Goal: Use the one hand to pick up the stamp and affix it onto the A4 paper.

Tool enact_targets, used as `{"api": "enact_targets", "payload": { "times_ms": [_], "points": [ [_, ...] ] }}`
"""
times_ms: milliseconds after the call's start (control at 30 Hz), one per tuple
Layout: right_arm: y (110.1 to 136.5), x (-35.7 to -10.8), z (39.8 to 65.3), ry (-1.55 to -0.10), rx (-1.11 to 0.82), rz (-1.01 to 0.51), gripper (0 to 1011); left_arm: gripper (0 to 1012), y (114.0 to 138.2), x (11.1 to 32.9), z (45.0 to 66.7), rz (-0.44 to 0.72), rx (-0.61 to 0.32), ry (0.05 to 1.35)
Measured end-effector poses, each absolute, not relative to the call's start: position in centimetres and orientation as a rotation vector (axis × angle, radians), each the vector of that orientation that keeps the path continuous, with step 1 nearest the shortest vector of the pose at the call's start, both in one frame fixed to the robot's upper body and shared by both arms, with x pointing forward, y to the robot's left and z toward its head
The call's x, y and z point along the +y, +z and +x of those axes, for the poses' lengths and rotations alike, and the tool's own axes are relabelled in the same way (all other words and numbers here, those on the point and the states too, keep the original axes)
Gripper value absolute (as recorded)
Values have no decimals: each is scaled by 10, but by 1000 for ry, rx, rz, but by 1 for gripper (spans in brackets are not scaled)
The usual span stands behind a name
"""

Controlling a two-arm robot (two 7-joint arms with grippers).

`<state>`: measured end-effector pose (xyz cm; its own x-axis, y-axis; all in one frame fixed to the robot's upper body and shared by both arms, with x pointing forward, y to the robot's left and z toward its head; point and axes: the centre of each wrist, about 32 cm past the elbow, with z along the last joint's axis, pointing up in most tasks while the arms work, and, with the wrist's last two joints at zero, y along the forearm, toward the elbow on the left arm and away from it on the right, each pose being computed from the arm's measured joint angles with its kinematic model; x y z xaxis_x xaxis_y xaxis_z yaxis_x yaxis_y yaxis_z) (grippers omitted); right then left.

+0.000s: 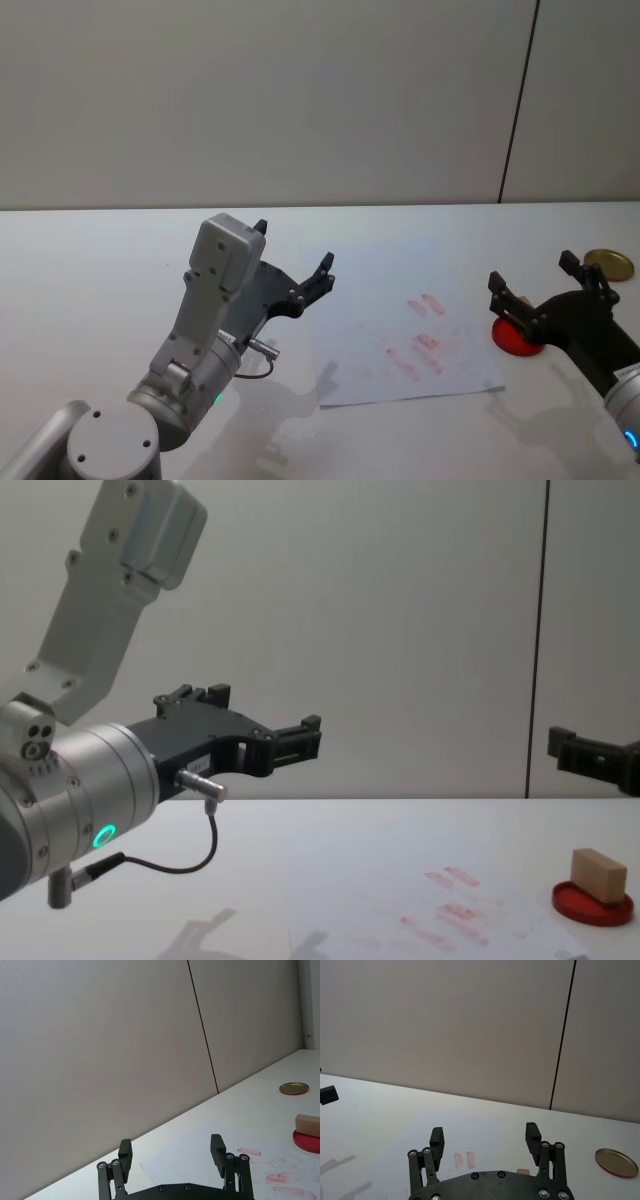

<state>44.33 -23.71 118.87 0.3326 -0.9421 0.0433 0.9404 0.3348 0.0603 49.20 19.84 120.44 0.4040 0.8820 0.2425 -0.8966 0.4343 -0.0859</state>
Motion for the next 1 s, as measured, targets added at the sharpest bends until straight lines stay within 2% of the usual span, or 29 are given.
{"api": "enact_targets", "payload": {
  "times_ms": [600, 1000],
  "points": [
    [1189, -239, 446, -1234, -71, 24, 1001, 993, 1204, 198, 492, 61, -268, 1124],
    [1191, -254, 474, -1272, -4, -25, 1001, 993, 1204, 198, 492, 61, -268, 1124]
  ]
}}
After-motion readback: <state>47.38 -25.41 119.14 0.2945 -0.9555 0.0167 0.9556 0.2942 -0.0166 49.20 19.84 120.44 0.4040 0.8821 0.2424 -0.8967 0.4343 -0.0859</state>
